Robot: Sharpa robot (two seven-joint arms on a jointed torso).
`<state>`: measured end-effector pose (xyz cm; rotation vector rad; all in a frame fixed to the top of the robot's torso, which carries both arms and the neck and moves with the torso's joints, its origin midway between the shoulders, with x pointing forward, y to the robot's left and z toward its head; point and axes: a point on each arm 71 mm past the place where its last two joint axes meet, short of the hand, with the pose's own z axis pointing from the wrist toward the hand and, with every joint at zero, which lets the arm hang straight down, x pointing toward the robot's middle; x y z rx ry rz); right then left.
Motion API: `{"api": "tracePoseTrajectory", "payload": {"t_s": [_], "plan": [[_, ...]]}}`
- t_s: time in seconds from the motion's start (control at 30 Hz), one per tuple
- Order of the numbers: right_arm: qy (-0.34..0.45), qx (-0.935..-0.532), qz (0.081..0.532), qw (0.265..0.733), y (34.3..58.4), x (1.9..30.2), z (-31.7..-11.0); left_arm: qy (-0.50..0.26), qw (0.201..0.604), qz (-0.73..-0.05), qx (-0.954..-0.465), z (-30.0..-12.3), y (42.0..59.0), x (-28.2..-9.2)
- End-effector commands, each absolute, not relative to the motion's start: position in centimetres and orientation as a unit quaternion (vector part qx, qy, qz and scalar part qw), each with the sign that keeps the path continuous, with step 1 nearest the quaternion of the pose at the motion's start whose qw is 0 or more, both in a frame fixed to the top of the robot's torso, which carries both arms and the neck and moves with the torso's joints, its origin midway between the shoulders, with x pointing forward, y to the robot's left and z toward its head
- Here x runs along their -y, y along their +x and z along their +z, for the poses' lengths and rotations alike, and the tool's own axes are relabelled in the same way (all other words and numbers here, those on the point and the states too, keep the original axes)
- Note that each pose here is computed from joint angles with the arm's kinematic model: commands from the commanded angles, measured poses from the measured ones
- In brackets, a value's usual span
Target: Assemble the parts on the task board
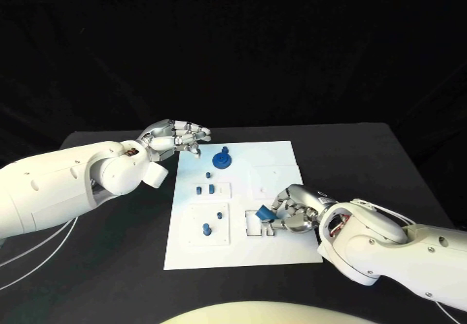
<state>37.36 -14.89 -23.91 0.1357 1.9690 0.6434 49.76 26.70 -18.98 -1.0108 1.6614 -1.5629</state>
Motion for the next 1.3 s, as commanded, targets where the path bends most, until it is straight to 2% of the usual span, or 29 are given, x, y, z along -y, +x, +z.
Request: {"api": "tracePoseTrajectory", "payload": {"t_s": [0.03,0.73,1.03,1.3], "plan": [[0.049,-0.829,0.272,0.487,37.3,14.2,-24.6,-0.378,0.31,-0.603,-0.631,-18.9,49.7,-26.4],[0.052,-0.843,0.259,0.469,37.4,12.9,-25.8,-0.379,0.308,-0.603,-0.632,-18.9,49.6,-26.4],[0.049,-0.84,0.239,0.485,37.8,13.2,-25.8,-0.38,0.309,-0.601,-0.632,-18.9,49.6,-26.6],[0.039,-0.839,0.251,0.481,37.5,13.0,-25.7,-0.381,0.31,-0.6,-0.632,-18.9,49.6,-26.7]]}}
